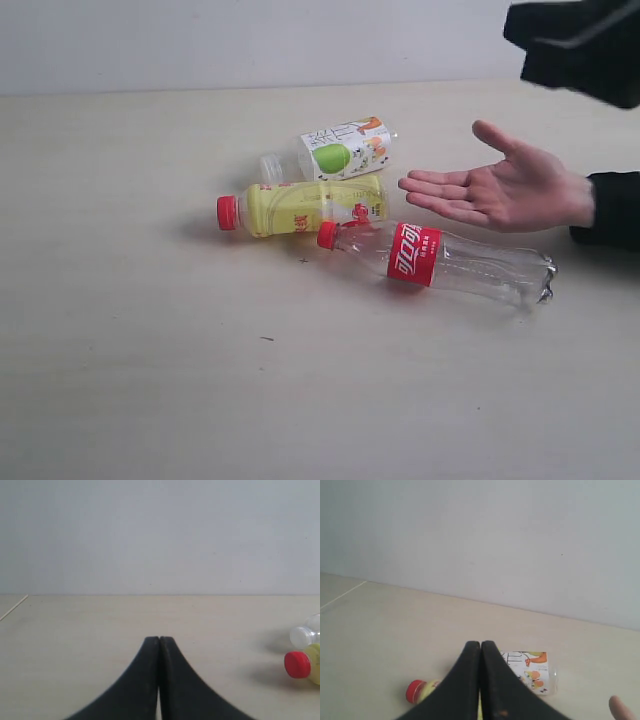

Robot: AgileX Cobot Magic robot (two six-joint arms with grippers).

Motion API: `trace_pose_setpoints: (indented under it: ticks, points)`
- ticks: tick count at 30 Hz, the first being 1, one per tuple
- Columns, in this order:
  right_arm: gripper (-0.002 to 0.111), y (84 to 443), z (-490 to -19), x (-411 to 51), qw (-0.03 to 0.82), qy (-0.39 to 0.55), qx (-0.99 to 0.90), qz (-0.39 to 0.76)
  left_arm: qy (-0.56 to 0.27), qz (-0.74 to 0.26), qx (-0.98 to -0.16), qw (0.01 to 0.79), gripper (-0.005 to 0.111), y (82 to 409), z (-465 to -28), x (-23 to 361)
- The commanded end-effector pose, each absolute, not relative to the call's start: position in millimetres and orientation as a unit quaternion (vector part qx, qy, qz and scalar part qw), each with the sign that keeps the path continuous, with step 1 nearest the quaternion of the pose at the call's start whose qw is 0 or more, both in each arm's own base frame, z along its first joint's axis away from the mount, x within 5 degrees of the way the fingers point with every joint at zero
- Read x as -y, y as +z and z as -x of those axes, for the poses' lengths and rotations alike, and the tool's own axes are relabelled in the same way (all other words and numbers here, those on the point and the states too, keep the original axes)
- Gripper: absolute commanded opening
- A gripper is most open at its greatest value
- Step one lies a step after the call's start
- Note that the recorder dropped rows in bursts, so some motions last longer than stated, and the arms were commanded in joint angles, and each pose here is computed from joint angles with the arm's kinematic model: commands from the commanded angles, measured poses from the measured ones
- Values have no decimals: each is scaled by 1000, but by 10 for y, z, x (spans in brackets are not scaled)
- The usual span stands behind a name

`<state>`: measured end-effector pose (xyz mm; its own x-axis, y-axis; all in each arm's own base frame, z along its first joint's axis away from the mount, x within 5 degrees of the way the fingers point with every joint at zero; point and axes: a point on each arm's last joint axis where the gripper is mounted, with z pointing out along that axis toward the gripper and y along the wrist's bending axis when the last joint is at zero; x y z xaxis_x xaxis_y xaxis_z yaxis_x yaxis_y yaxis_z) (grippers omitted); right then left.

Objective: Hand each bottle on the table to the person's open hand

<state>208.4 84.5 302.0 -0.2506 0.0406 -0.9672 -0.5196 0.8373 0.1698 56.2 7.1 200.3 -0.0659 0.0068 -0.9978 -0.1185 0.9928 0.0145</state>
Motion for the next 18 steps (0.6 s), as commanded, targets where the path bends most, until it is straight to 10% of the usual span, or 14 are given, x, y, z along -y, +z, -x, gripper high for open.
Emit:
trace_pose_setpoints:
  ticks: [1,8,18]
  points:
    - [0,3330,-2259,-945,556,240,-771,198,47,38,-727,684,2,1999,-559,-72]
    - [0,3527,-2587,-1062,573,216,-747,259,47,38,-727,684,2,1999,-559,-72]
    - [11,3302,-3023,-704,578,-169,-720,344,47,38,-727,684,2,1999,-559,-72]
